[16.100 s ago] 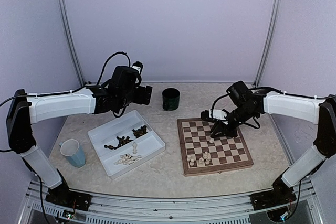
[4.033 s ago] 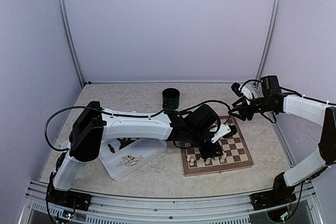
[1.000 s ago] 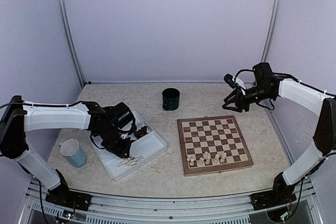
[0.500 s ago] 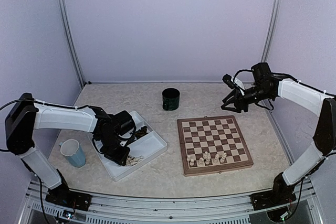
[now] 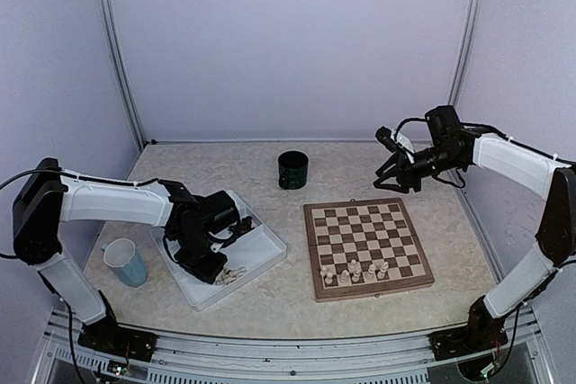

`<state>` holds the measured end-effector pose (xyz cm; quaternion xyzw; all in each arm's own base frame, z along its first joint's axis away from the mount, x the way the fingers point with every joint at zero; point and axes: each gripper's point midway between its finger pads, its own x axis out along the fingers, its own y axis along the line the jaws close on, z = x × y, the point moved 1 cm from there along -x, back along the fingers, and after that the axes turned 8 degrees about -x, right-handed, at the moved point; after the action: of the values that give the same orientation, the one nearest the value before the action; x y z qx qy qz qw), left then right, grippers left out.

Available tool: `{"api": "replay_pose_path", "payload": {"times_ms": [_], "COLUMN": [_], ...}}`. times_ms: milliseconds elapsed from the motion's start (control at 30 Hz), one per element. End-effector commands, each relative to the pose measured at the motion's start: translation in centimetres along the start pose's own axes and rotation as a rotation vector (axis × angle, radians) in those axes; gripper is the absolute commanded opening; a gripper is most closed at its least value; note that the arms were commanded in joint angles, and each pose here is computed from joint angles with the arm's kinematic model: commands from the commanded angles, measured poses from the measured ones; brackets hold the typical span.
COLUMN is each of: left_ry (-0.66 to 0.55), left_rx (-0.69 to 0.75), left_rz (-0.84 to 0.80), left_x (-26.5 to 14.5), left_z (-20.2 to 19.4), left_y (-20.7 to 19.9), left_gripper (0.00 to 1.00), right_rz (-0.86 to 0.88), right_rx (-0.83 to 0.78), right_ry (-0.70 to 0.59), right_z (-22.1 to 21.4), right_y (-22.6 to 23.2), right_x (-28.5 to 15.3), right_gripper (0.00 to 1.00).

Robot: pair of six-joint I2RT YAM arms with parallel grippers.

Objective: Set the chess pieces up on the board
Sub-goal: Pick up the chess pile from the storage box, then pass from the left arm to the right

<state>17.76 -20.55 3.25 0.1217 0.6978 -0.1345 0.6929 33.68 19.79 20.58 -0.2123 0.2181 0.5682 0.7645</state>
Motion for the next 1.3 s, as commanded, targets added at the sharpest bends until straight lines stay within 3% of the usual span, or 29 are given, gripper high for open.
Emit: {"api": "replay_pose_path", "payload": {"times_ms": [0, 167, 300, 400, 567, 767, 1167, 1267], "left_ry": [-0.22, -0.496, -0.703, -0.792, -0.821, -0.804, -0.828, -0.831], "left_rx": [0.052, 0.166, 0.239, 0.296, 0.363, 0.412, 0.41, 0.408], "left_rz": [-0.058, -0.194, -0.268, -0.36, -0.434, -0.487, -0.516, -0.524], "left_x": [-6.6, -13.4, -16.7, -18.0, -17.8, -17.0, -17.6, -17.7], "left_z": [3.8, 7.6, 11.0, 12.3, 13.5, 13.7, 14.0, 14.0], "left_y": [-1.6, -4.6, -7.3, -10.0, -13.7, -16.7, -16.9, -16.9], "left_gripper": [0.06, 0.05, 0.05, 0.05, 0.05, 0.05, 0.05, 0.05], "right_rz": [0.046, 0.153, 0.288, 0.416, 0.582, 0.664, 0.661, 0.656], "right_rx": [-0.015, 0.045, 0.148, 0.219, 0.279, 0.274, 0.249, 0.242], "right_ry": [-0.04, -0.11, -0.201, -0.253, -0.255, -0.219, -0.192, -0.191], "right_z": [2.6, 5.7, 8.9, 10.8, 12.2, 12.4, 11.8, 11.8], "right_y": [0.5, 1.2, 1.7, 2.8, 5.4, 8.1, 9.1, 9.1], "right_x": [0.7, 2.5, 3.6, 4.8, 7.7, 10.2, 10.7, 10.7], "right_gripper": [0.43, 0.45, 0.47, 0.5, 0.5, 0.5, 0.5, 0.46]}}
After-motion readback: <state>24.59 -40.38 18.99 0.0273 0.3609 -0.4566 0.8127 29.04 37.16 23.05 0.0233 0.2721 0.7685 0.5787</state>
